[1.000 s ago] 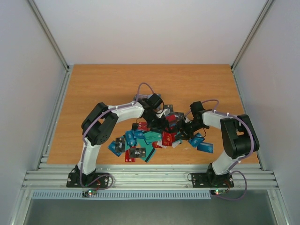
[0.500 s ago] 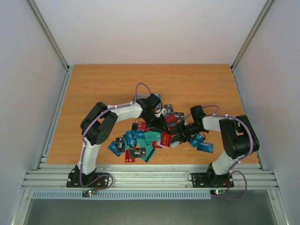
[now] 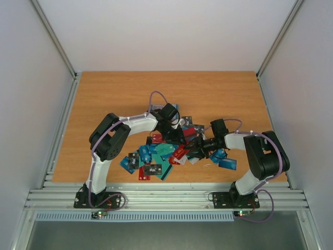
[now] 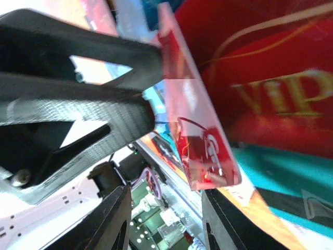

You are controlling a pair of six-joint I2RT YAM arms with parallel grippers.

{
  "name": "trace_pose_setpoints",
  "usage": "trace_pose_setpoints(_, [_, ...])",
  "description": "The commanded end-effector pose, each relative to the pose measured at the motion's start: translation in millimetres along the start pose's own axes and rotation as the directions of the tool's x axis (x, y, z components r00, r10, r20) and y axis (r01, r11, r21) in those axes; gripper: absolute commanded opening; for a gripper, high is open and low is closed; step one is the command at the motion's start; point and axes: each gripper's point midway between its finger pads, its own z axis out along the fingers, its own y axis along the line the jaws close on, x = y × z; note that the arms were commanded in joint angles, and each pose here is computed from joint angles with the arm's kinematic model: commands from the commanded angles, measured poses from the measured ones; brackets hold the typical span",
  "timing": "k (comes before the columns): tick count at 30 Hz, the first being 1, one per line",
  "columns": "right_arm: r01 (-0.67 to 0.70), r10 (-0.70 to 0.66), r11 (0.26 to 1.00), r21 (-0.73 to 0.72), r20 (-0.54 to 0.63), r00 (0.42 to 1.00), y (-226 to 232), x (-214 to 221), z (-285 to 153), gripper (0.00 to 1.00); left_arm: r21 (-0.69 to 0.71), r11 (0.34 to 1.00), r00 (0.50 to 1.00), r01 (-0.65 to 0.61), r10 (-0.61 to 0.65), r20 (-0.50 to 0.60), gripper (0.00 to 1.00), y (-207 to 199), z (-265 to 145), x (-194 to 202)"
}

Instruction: Put the credit cards into the card holder

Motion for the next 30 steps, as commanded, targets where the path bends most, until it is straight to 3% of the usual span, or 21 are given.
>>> trace_pose_setpoints(1, [0.18,-0.177,0.98,-0.082,0.042,0.983,38.4,-5.4,-7.2,0.38,-0.015,0.999,0.997,0.034,-0.035,-0.071,0.33,10.3,20.9,21.9])
trace_pose_setpoints(7, [0.182,-0.179,0.982,-0.039,0.073,0.981,35.4,-10.9,-8.7,0.38,-0.008,0.999,0.997,0.041,-0.042,-0.061,0.33,8.2,17.4,21.4])
trace_pose_setpoints(12, [0.141,-0.15,0.984,0.108,0.079,0.986,9.7,-17.5,-8.8,0.34,-0.004,0.999,0.997,0.049,-0.049,-0.062,0.33,8.0,18.2,21.5])
trace_pose_setpoints(20, [0.101,-0.121,0.976,0.193,0.095,0.988,-6.6,-25.9,-8.4,0.2,0.033,0.998,0.997,0.047,-0.044,-0.063,0.33,-0.3,17.4,19.6])
trace_pose_setpoints(30, [0.08,-0.094,0.982,0.17,0.078,0.993,-8.6,-32.2,-0.1,0.01,0.094,0.995,0.999,0.035,-0.031,-0.043,0.33,-14.8,12.0,12.2])
